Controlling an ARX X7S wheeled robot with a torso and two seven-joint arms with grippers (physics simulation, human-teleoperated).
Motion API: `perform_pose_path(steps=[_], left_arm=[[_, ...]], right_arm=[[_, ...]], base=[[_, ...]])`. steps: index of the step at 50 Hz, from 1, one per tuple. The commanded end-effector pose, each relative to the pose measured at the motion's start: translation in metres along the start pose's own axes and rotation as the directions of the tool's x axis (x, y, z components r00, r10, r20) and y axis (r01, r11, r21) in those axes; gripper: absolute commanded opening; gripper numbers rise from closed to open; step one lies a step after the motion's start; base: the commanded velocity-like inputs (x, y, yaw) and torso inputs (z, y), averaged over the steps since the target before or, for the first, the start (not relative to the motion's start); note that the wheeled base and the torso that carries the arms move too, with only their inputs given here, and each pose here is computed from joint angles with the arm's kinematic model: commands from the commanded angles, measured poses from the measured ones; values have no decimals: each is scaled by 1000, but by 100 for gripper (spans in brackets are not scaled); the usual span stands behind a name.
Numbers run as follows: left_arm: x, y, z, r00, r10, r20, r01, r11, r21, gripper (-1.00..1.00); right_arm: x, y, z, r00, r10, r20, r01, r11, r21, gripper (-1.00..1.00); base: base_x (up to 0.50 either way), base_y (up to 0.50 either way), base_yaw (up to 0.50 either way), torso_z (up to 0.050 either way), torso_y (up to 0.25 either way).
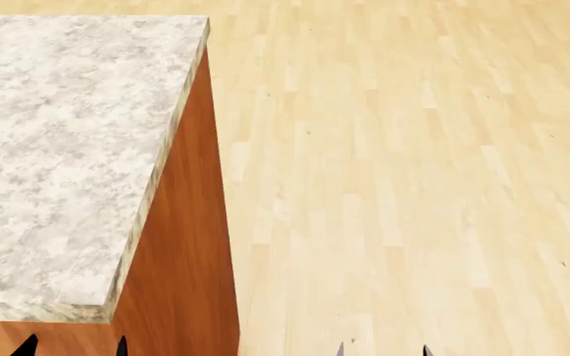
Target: Place the cup inside the bowl on the dining table and move the bowl to any counter.
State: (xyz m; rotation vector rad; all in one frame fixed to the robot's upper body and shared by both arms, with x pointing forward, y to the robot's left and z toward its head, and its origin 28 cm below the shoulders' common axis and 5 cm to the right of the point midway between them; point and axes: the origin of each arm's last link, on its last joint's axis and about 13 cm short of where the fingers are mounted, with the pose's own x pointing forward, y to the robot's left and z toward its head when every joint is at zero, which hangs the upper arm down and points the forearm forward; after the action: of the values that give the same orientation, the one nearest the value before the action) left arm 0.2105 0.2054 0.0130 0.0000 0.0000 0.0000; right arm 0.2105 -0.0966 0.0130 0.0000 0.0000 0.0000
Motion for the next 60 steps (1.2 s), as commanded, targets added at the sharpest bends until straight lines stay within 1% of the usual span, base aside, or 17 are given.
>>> perform_pose_path(steps=[1, 3, 13, 22, 30, 39, 40, 42, 46, 60], left_arm=[[1, 2, 0, 1000, 0, 0, 0, 1000, 2, 100], [1, 2, 0, 1000, 3, 3, -3, 1000, 7, 100], [0, 6, -2, 1000, 4, -2, -4, 1000, 24, 100], [0, 7, -4, 1000, 1, 1, -1, 999, 38, 100], [1, 6, -4, 1000, -2, -1, 2, 999, 36, 100], [0, 5, -4, 1000, -4, -3, 4, 999, 39, 100], [0, 5, -4, 1000, -5, -3, 5, 999, 40, 100], [0, 5, -3, 1000, -4, -4, 4, 999, 40, 100], [0, 5, -3, 1000, -5, -4, 5, 999, 40, 100], [0, 5, -4, 1000, -5, -7, 5, 999, 43, 100]], right_arm=[[0, 0, 1, 1000, -4, 5, 4, 1000, 14, 100], [-1, -1, 2, 1000, -16, 19, 15, 1000, 23, 100], [-1, 0, 0, 1000, 7, 10, -7, 1000, 25, 100], [-1, 0, 0, 1000, 22, -9, -22, 1000, 3, 100], [0, 1, -1, 1000, 16, -17, -16, 1000, -2, 100], [-1, 1, 0, 1000, 20, -4, -20, 1000, 11, 100], [0, 1, -1, 1000, 14, -21, -14, 1000, 2, 100], [0, 1, -1, 1000, 19, -19, -19, 1000, 5, 100], [0, 1, 0, 1000, 19, -16, -19, 1000, -6, 100], [0, 2, 0, 1000, 22, -11, -22, 1000, -5, 100]], base=[[0, 0, 0, 0, 0], [0, 0, 0, 0, 0], [0, 0, 0, 0, 0], [-88, 0, 0, 0, 0], [-476, 6, 0, 0, 0], [-500, 86, 0, 0, 0], [-500, 133, 0, 0, 0], [-500, 162, 0, 0, 0], [-479, 318, 0, 0, 0], [-456, 354, 0, 0, 0]])
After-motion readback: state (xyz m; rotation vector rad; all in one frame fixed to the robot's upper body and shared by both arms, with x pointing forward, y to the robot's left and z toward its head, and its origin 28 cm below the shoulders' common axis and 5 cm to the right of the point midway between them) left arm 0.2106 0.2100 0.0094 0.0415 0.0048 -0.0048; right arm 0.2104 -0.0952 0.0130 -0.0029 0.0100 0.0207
